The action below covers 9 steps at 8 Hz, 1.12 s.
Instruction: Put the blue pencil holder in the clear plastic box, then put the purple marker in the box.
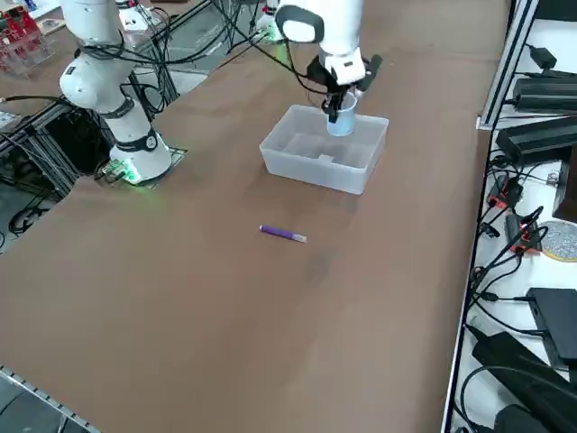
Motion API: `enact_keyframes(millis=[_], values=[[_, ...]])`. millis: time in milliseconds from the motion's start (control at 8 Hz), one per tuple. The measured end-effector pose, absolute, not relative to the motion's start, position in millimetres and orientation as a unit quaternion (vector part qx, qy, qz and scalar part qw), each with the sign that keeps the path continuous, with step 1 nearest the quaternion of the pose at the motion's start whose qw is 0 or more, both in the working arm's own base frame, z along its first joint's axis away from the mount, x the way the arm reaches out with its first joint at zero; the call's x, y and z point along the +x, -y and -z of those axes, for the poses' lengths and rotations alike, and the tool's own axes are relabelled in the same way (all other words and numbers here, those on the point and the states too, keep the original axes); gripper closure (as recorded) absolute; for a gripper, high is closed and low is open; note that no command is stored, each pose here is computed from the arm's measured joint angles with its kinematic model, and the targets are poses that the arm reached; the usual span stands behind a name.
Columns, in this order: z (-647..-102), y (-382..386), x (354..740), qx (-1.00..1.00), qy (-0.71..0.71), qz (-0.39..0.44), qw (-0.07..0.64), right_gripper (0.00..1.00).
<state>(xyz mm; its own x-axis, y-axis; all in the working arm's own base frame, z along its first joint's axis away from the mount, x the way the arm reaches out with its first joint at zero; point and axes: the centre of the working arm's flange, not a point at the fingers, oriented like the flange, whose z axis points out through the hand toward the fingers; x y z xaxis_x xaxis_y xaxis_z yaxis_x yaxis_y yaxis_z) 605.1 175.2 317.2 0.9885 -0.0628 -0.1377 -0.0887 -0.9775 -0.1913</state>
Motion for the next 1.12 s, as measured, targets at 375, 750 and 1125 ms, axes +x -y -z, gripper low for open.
enact_keyframes(millis=[375, 750, 1125], values=[[-284, -182, 603, -0.993, -0.038, -0.065, 0.093, 0.94], [-271, -183, 601, -0.993, -0.039, -0.069, 0.090, 0.94], [-256, -184, 599, -0.993, -0.039, -0.074, 0.087, 0.94]])
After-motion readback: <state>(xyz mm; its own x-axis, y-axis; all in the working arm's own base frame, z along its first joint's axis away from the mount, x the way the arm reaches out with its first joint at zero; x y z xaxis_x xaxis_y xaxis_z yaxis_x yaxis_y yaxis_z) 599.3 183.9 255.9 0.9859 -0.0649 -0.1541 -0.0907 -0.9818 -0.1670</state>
